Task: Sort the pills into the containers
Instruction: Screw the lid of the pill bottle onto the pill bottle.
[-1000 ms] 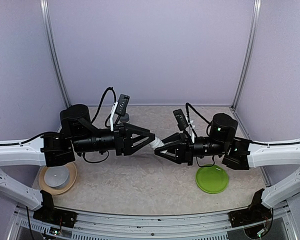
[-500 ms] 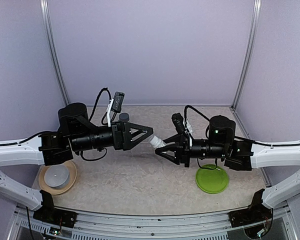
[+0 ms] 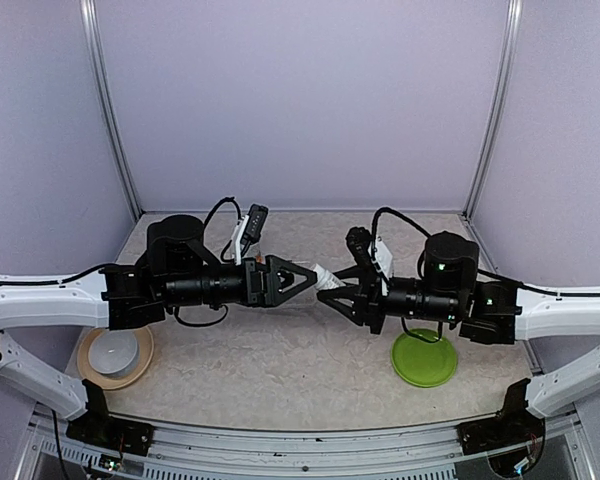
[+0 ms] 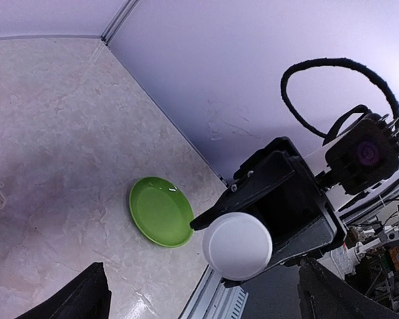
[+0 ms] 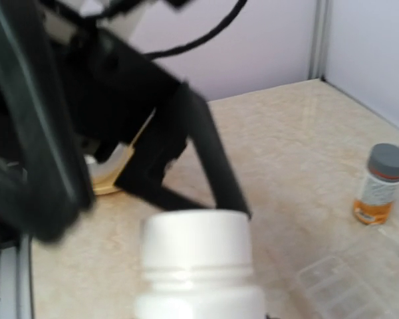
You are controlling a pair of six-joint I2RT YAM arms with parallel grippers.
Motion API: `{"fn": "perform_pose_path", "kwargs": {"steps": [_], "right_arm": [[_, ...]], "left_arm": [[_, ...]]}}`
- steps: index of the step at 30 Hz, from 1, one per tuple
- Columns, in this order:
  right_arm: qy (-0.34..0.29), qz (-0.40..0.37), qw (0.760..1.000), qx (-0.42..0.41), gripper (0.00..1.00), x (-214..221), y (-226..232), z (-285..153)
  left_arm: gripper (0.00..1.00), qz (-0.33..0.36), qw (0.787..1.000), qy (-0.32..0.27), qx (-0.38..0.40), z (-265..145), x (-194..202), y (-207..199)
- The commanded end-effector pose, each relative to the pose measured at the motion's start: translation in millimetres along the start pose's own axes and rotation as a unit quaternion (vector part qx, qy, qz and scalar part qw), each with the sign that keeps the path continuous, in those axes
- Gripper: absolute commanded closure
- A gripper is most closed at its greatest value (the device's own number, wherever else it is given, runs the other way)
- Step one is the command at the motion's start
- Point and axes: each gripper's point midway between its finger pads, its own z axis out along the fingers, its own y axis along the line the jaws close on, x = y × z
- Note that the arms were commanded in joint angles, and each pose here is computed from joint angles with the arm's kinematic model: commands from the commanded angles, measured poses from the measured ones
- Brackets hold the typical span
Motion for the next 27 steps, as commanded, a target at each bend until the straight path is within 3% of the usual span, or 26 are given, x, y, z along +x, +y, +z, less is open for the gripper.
{"fn": "perform_pose_path", "kwargs": {"steps": [1, 10, 27], "right_arm": [[-0.005, -0.034, 0.999, 0.038, 0.90, -14.7, -7.5, -5.8], [0.015, -0.059, 0.997, 0.040, 0.90, -8.4, -0.2, 1.4], [0.034, -0.074, 0.996, 0.039, 0.90, 4.8, 8.0, 13.1]], "left_arm": [[0.05, -0.007, 1.000, 0.002, 0.018, 3.2, -7.8, -11.0], [0.07, -0.007, 1.000, -0.001, 0.018, 7.6, -12.9, -13.3], [0.30, -0.010, 1.000, 0.009, 0.028, 11.5, -3.9, -10.8]]}}
